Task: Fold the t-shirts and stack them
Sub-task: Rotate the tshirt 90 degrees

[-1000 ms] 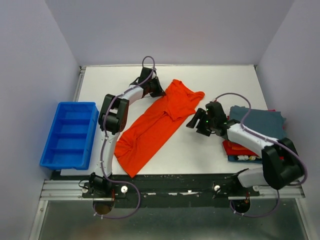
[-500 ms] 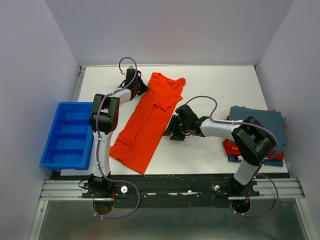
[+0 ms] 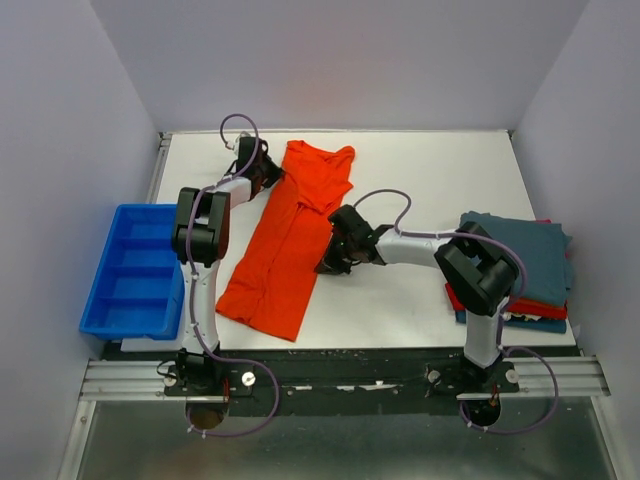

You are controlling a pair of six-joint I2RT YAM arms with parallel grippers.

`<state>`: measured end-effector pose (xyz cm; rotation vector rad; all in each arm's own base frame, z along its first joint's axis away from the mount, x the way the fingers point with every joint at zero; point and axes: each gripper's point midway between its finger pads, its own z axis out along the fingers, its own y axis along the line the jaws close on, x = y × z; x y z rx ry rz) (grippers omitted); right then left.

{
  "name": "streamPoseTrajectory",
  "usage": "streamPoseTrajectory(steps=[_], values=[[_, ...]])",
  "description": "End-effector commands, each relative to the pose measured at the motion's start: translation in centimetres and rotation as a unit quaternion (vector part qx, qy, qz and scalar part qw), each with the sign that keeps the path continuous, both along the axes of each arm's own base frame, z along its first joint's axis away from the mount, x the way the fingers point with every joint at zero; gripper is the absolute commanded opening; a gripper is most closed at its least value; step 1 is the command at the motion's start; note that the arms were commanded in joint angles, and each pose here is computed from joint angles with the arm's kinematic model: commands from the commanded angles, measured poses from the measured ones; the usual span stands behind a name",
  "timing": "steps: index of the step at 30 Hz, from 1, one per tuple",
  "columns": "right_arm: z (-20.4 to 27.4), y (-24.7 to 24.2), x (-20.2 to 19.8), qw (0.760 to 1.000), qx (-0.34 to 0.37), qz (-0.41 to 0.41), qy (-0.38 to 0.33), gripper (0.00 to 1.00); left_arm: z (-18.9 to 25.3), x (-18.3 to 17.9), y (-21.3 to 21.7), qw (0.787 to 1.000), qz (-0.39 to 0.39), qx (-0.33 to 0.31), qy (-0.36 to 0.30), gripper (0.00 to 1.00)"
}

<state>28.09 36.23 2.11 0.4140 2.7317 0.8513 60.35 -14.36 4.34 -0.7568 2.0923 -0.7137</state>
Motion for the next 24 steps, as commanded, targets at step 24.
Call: streamPoseTrajectory(steps=[24], values=[[-1.8,-17.4,1.5,0.991,-0.134,0.008,0.000,0.01,-0.1,-1.6,-7.5,0.999,-0.005,0.011,-0.043,0.00]])
